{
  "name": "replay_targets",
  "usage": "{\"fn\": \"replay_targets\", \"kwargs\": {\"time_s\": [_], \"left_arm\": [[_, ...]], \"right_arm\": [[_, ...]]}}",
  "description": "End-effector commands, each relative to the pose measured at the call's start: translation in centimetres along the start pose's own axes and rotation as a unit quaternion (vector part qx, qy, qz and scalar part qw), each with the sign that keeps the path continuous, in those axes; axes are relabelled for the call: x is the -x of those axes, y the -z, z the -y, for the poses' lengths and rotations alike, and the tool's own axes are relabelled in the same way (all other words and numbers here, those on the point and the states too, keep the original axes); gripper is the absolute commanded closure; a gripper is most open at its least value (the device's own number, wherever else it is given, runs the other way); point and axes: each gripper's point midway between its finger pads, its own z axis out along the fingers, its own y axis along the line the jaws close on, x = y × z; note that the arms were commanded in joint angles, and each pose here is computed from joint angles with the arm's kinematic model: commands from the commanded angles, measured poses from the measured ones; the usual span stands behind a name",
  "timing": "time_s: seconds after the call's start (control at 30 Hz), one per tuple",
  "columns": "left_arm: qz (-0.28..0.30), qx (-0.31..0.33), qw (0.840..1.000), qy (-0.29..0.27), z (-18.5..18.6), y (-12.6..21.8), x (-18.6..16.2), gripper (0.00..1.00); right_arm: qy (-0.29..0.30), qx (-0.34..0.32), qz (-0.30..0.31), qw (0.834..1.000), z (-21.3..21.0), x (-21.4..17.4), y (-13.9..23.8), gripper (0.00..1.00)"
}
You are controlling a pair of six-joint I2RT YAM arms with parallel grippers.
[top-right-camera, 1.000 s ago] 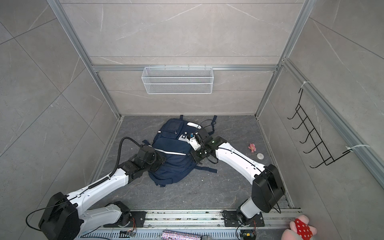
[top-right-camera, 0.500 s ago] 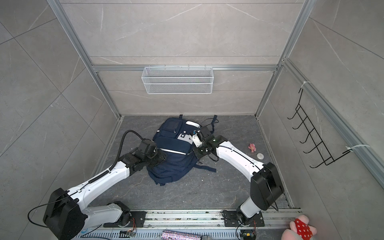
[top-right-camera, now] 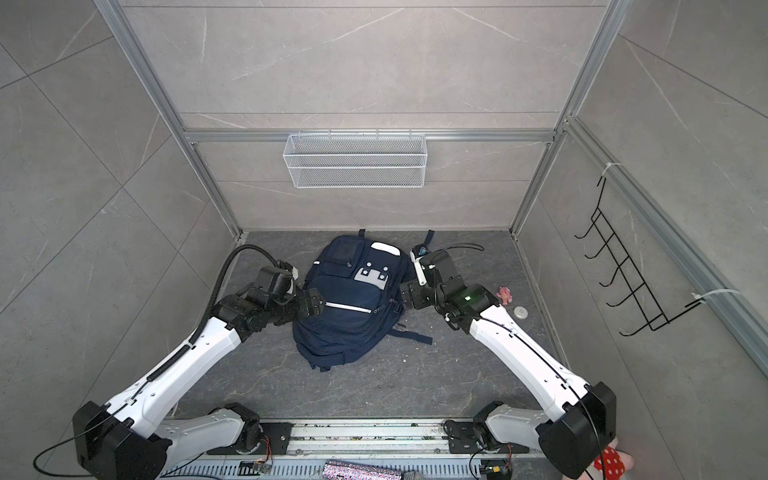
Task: Pack the student bag
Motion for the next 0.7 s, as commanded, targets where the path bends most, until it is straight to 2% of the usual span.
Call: {"fn": "replay_targets", "kwargs": {"time_s": [0.0,0.07,0.17,0.3,0.4,0.47,0.53,0.67], "left_arm": [[0.021,0.040,0.998,-0.047,-3.1,1.7,0.3,0.04],[0.039,0.075,0.996,-0.043,-5.3,2.0,0.9,0.03],[0.048,0.140,0.987,-0.055,-8.2,1.9,1.2,0.01],[0.040,0.200,0.978,-0.051,-10.9,1.1,1.2,0.01],[0.036,0.207,0.977,-0.036,-11.7,0.6,0.9,0.02],[0.039,0.207,0.977,-0.035,-12.0,0.3,0.6,0.02],[0.040,0.222,0.974,-0.034,-12.8,0.1,0.0,0.02],[0.046,0.258,0.964,-0.049,-14.6,0.5,-1.0,0.03]], "right_arm": [[-0.064,-0.069,0.030,0.995,3.7,-0.3,2.0,0.00],[-0.093,-0.081,0.060,0.991,5.1,-0.4,3.1,0.00],[-0.142,-0.146,0.088,0.975,8.6,-1.7,4.6,0.00],[-0.207,-0.264,0.105,0.936,14.0,-4.9,6.3,0.00],[-0.236,-0.344,0.108,0.902,17.0,-7.3,7.5,0.00],[-0.242,-0.375,0.113,0.888,18.0,-8.3,8.1,0.00],[-0.236,-0.388,0.117,0.883,18.4,-9.1,8.0,0.00],[-0.199,-0.392,0.103,0.892,18.5,-10.8,6.7,0.00]]}}
